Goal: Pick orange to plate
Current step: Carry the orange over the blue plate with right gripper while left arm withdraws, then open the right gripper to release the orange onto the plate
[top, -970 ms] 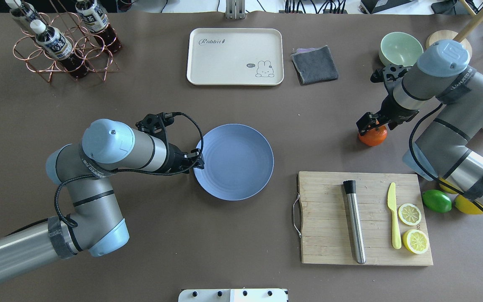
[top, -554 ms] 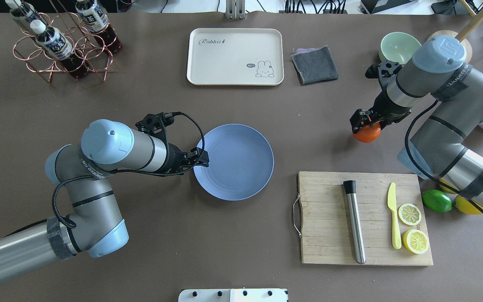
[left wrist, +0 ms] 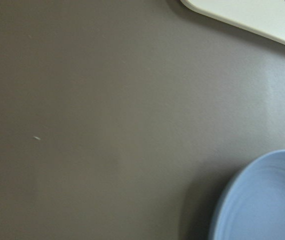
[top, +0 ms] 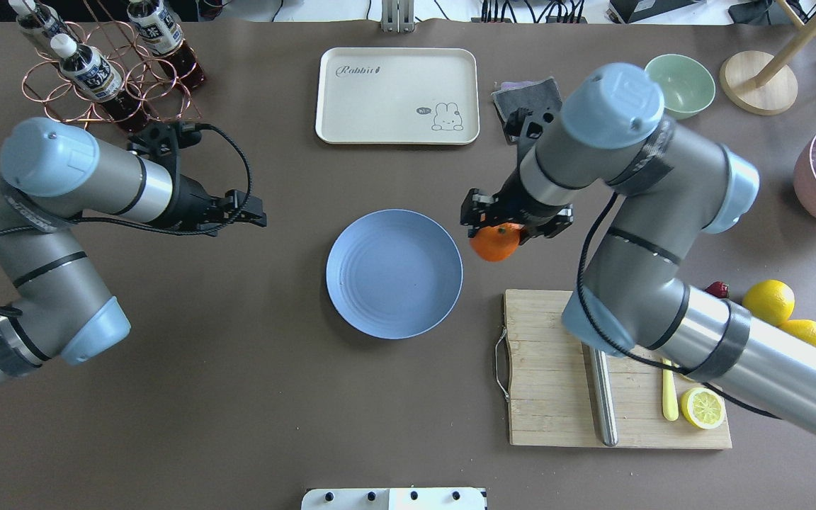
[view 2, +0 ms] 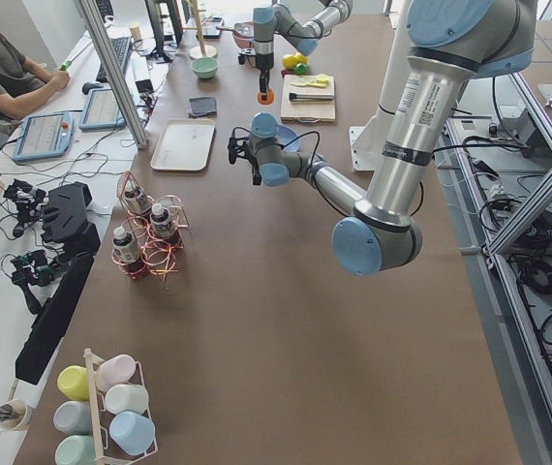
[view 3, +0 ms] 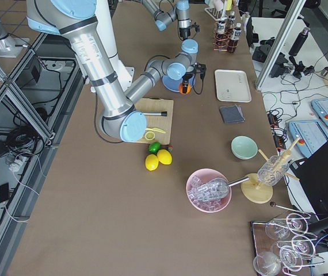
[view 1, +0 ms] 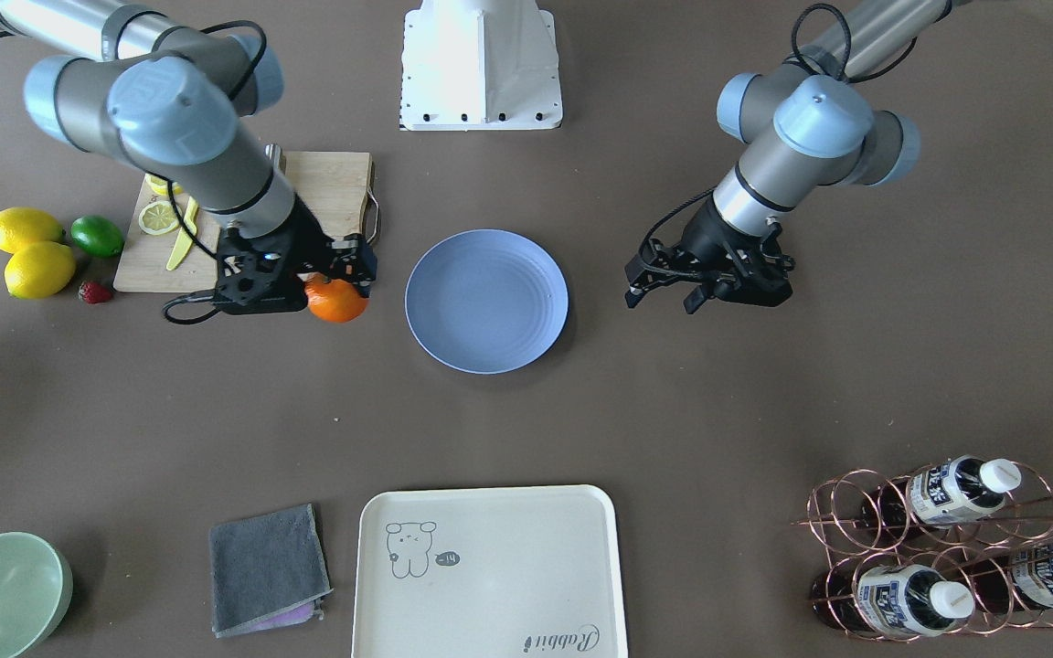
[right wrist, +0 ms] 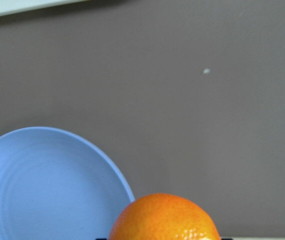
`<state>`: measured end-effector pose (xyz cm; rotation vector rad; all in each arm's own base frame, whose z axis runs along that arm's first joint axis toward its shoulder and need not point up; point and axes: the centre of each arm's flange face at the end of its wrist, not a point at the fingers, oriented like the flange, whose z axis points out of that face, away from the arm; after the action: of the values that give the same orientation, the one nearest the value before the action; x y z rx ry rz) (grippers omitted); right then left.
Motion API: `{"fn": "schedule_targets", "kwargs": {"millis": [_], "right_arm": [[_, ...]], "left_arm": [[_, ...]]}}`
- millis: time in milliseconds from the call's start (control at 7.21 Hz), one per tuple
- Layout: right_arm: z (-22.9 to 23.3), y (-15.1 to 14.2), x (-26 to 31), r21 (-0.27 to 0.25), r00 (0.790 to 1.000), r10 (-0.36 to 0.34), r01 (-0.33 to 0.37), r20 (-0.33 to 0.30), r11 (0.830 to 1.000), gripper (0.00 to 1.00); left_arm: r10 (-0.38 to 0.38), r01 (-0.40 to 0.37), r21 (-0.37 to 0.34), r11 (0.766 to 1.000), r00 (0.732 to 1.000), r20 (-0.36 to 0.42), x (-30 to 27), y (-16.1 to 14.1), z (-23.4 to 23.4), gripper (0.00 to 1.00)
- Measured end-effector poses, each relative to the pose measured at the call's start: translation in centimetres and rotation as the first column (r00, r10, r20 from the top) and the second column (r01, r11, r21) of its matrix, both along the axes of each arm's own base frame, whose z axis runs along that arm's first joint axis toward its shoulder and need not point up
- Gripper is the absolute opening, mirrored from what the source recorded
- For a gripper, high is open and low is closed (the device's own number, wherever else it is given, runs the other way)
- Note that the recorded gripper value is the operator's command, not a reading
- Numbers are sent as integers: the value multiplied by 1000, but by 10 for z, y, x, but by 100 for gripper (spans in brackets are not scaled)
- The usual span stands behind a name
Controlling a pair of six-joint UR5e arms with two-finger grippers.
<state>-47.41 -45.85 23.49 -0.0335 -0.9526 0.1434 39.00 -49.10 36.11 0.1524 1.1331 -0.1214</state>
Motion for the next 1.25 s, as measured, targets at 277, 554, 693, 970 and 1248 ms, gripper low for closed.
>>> {"fn": "schedule_targets", "kwargs": {"millis": [277,554,693,970,1248], "right_arm": [[-38,37,-83,-120,993,119,-120,-15,985,0],[-33,33,-123,-161,986,156,-162,-52,974,21],[-28,32,-131,-164,986,159,-167,-57,972,99],[-23,37,-140,-143,982,176,-185,-71,972,100],[-26,38,-139,-116,979,192,-198,-66,973,100]], "left_arm": [[12,-12,5,1000,999,34,-50,-13,39,96],[6,-6,-6,1000,999,45,-68,-12,56,96],[4,-4,-8,1000,999,46,-71,-12,58,96],[1,-1,-10,1000,999,47,-73,-13,58,96],[0,1,-20,1000,999,36,-85,-18,57,96]]}}
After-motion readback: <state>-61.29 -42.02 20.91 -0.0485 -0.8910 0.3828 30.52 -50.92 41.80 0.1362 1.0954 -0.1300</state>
